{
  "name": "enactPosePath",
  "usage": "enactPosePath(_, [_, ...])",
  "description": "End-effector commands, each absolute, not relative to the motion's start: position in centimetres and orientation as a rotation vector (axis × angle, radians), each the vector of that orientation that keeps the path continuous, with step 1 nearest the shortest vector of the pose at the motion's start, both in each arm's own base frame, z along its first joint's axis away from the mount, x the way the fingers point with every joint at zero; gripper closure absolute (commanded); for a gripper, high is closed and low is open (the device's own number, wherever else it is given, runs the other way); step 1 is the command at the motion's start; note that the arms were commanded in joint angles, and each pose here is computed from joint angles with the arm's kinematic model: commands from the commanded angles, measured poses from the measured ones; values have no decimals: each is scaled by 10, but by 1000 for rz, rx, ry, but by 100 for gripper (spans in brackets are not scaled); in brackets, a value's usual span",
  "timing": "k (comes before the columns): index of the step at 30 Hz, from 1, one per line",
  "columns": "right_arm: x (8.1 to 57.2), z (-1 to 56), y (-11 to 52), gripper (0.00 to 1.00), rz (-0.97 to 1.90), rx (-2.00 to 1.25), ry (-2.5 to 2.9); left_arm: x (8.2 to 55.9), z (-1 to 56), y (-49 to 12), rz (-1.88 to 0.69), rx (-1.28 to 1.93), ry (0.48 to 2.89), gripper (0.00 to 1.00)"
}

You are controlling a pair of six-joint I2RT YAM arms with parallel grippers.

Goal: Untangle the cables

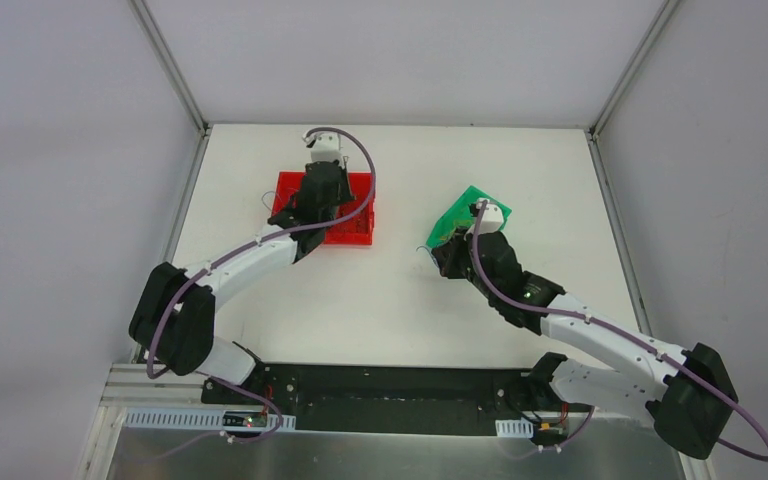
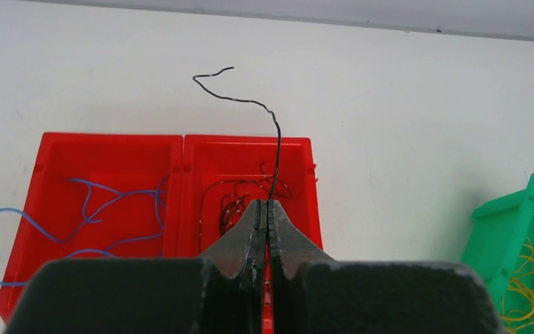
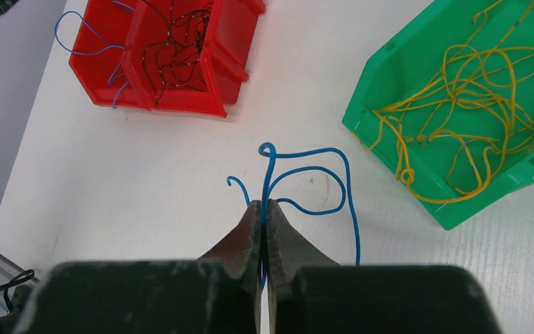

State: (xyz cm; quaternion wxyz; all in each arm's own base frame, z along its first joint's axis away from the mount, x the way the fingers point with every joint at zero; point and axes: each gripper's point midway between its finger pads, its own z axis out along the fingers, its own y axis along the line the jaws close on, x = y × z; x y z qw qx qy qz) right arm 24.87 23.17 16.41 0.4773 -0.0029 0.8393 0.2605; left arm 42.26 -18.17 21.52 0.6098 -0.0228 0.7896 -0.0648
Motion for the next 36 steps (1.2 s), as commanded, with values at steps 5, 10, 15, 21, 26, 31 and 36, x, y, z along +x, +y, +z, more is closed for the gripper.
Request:
enactPosePath(5, [249,184,231,100,697,26,1982,407,201,-150,-15,-169,1692,100])
enactPosePath(10, [250,183,231,100,696,27,1985,419,187,-151,17,-168,1651,100])
enactPosePath(15, [250,181,230,100,686,28,1986,442,205,-154,77,-211,1602,100])
enactPosePath(21, [250,178,231,100,685,30,1996,460,261,-165,69,-191,1510,100])
enactPosePath(26, [252,177,232,100,687,30,2002,474,259,-171,107,-162,1485,100])
enactPosePath(31, [250,179,230,100,698,38,1992,463,220,-168,130,-212,1450,100])
enactPosePath(36, [249,182,230,100,707,39,1985,451,195,-173,218,-222,1377,100])
